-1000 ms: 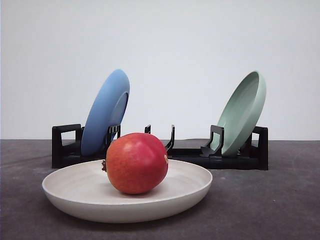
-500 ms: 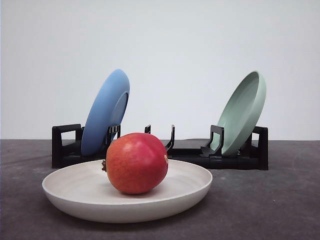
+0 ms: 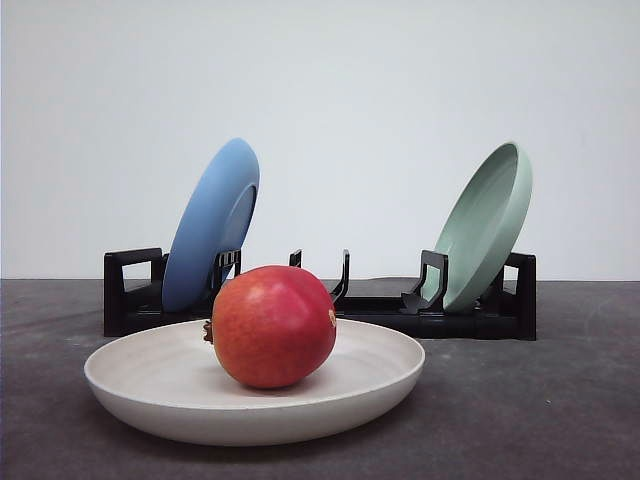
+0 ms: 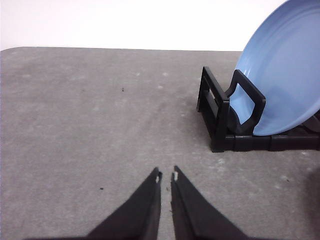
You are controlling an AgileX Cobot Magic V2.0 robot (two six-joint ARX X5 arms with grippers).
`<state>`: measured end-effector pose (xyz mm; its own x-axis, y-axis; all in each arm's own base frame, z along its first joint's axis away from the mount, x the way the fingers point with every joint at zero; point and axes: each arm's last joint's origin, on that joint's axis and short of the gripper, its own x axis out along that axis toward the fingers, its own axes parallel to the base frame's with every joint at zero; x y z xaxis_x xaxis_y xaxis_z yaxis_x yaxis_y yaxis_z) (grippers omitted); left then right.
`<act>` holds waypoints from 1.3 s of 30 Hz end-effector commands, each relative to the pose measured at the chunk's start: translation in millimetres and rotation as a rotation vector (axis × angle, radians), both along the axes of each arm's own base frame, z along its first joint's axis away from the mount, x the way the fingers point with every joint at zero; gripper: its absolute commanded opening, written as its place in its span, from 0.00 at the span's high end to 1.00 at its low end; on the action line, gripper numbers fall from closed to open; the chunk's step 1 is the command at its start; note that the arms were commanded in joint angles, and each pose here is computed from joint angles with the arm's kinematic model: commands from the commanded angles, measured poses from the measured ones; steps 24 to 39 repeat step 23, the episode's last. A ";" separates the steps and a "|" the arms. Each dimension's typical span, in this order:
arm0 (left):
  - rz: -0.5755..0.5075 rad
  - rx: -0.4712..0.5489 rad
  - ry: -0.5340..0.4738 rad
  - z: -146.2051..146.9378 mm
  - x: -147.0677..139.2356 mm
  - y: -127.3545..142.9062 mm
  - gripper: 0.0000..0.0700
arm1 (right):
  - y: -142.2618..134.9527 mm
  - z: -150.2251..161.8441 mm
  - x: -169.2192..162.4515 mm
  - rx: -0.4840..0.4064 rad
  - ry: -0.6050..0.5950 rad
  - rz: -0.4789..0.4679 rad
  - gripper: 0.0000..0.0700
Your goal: Place pomegranate in white plate
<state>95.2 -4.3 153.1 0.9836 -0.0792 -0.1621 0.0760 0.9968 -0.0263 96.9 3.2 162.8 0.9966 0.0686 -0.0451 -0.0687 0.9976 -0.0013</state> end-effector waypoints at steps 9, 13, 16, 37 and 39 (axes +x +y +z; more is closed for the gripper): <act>0.004 0.008 0.014 -3.7 0.3 0.2 0.98 | -0.1 -0.2 0.2 0.004 -0.008 -0.001 0.98; 0.004 0.008 0.014 -3.7 0.3 0.2 0.98 | -0.1 -0.2 0.2 0.004 -0.007 -0.001 0.98; 0.004 0.008 0.014 -3.7 0.3 0.2 0.98 | -0.1 -0.2 0.2 0.004 -0.008 -0.001 0.98; 0.004 0.008 0.014 -3.7 0.3 0.2 0.98 | -0.1 -0.2 0.2 0.003 -0.008 -0.001 0.98; 0.004 0.008 0.014 -3.7 0.3 0.2 0.98 | -0.1 -0.2 0.2 0.003 -0.008 -0.001 0.98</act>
